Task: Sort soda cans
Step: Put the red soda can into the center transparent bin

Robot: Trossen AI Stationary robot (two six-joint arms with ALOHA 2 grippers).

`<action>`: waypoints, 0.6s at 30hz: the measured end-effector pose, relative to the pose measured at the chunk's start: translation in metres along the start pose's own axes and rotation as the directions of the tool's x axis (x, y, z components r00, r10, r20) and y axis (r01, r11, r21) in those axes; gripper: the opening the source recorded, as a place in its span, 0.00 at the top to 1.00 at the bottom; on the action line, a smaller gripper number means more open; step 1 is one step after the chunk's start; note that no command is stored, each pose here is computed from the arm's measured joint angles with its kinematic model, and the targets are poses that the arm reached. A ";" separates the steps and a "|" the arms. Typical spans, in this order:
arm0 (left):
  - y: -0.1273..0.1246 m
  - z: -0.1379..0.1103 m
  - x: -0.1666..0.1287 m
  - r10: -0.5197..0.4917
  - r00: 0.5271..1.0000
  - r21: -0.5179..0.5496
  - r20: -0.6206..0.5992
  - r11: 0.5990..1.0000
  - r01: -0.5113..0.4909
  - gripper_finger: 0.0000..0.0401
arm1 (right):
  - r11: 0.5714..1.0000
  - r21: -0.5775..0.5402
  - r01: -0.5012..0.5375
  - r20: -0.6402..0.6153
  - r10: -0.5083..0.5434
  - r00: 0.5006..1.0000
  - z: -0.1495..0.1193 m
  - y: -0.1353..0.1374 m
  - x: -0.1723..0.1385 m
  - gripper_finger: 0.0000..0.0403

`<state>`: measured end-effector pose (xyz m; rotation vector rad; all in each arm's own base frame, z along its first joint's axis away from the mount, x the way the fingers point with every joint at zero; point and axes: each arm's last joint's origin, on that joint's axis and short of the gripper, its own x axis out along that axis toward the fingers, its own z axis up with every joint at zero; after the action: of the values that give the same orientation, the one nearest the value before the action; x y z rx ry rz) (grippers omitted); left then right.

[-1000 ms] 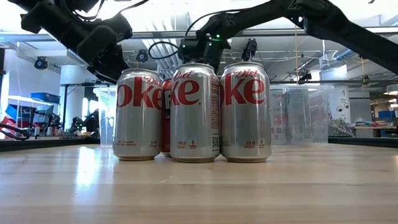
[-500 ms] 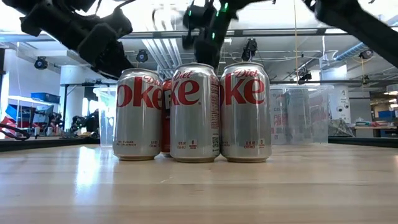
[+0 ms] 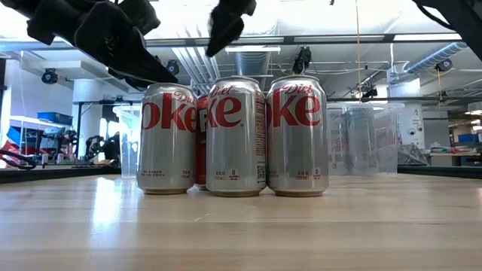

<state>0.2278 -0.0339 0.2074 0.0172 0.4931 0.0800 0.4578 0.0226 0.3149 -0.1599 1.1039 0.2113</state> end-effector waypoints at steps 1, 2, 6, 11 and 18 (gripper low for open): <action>0.000 0.000 0.000 -0.001 1.000 0.000 0.000 1.000 0.001 0.40 | 1.000 0.011 0.012 -0.018 -0.012 1.000 0.001 0.004 0.008 0.17; 0.000 0.000 0.000 -0.002 1.000 0.000 -0.001 1.000 0.002 0.40 | 0.999 0.018 0.030 -0.032 -0.030 0.999 0.001 0.007 0.014 0.17; -0.001 -0.002 0.000 -0.001 1.000 -0.004 -0.019 1.000 0.001 0.40 | 0.996 0.075 0.057 -0.070 -0.052 0.996 0.001 0.009 0.030 0.15; 0.000 -0.006 0.000 0.021 0.998 -0.021 -0.059 1.000 -0.022 0.40 | 0.986 0.151 0.066 -0.096 -0.052 0.994 -0.002 0.004 0.041 0.15; 0.001 -0.006 -0.001 0.039 0.997 -0.030 -0.066 0.999 -0.041 0.40 | 0.978 0.203 0.048 -0.138 -0.020 0.990 -0.005 0.003 0.056 0.15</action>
<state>0.2242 -0.0329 0.2021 -0.0067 0.5572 0.1279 0.4768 0.0296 0.2628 -0.0077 1.2497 0.0547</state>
